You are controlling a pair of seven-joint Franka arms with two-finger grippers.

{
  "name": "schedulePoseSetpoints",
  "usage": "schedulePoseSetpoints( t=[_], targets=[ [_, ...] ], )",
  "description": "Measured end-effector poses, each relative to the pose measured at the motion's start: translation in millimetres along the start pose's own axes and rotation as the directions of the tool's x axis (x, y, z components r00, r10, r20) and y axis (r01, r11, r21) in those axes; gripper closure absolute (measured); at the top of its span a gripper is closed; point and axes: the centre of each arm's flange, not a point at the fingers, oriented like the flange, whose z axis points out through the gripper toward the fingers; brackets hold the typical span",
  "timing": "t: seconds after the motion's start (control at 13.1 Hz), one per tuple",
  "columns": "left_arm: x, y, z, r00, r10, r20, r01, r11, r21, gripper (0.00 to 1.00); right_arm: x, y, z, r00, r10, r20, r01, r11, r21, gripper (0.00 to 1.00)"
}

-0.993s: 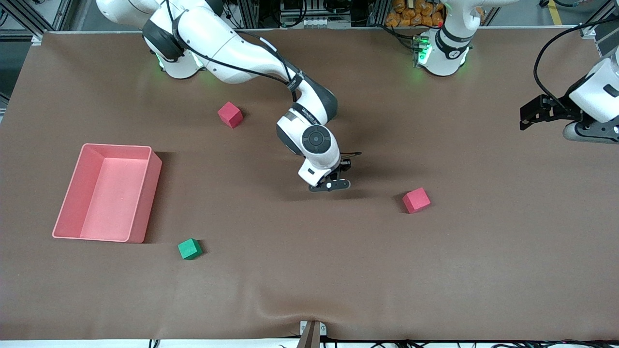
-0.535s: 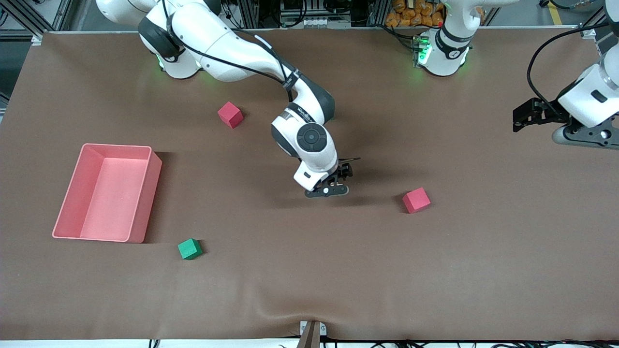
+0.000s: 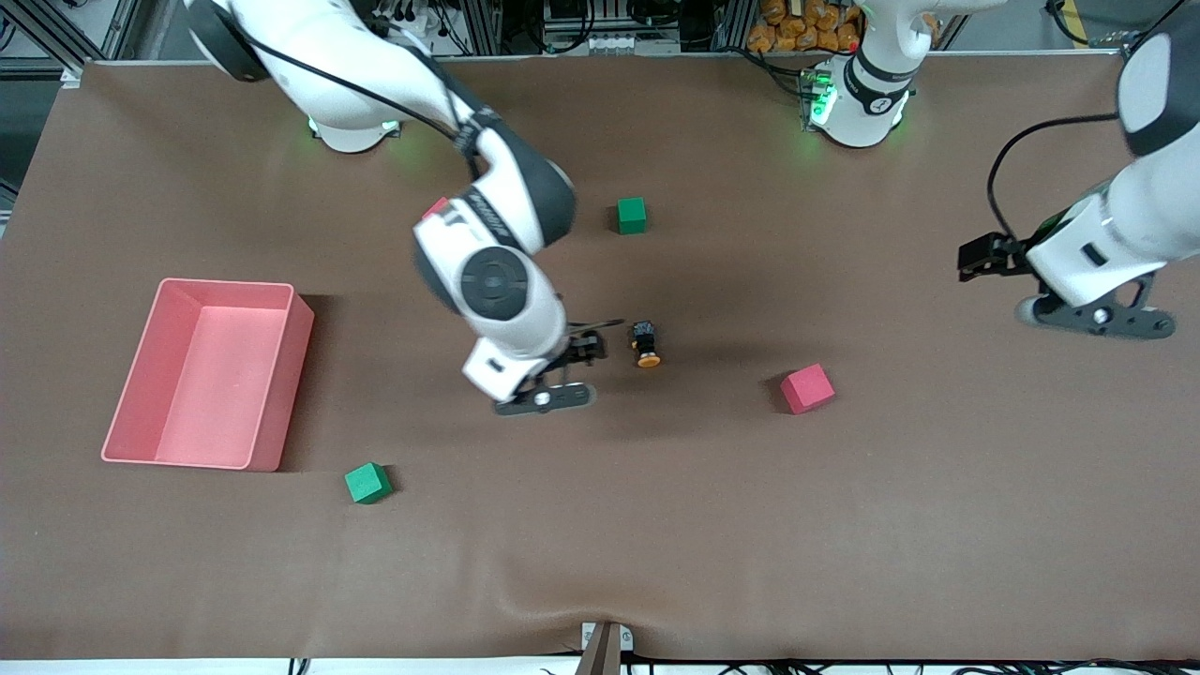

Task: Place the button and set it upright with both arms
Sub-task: 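Lower the button onto the table and open the right gripper, then withdraw the right gripper while the left gripper reaches the button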

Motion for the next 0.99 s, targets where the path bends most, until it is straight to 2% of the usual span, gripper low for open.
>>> schedulePoseSetpoints(
  t=[0.23, 0.38, 0.53, 0.69, 0.99],
  targets=[
    [12, 13, 19, 0.999, 0.013, 0.032, -0.011, 0.998, -0.069, 0.00, -8, 75, -63, 0.999, 0.043, -0.026, -0.044, 0.999, -0.011, 0.00],
    [19, 18, 31, 0.998, 0.019, 0.052, -0.014, 0.996, -0.092, 0.00, -28, 115, -109, 0.995, 0.083, -0.049, -0.084, 0.996, -0.018, 0.00],
    [27, 26, 47, 0.997, 0.015, 0.078, -0.005, 0.992, -0.125, 0.00, -64, 143, -154, 0.994, 0.103, -0.019, -0.104, 0.993, -0.048, 0.00],
    [36, 45, 51, 0.996, -0.016, 0.087, 0.027, 0.992, -0.126, 0.00, -93, 166, -183, 0.995, 0.099, 0.015, -0.098, 0.993, -0.073, 0.00],
    [39, 82, 39, 0.997, -0.026, 0.066, 0.033, 0.994, -0.100, 0.00, -122, 217, -192, 0.997, 0.064, 0.030, -0.061, 0.993, -0.099, 0.00]
  ],
)
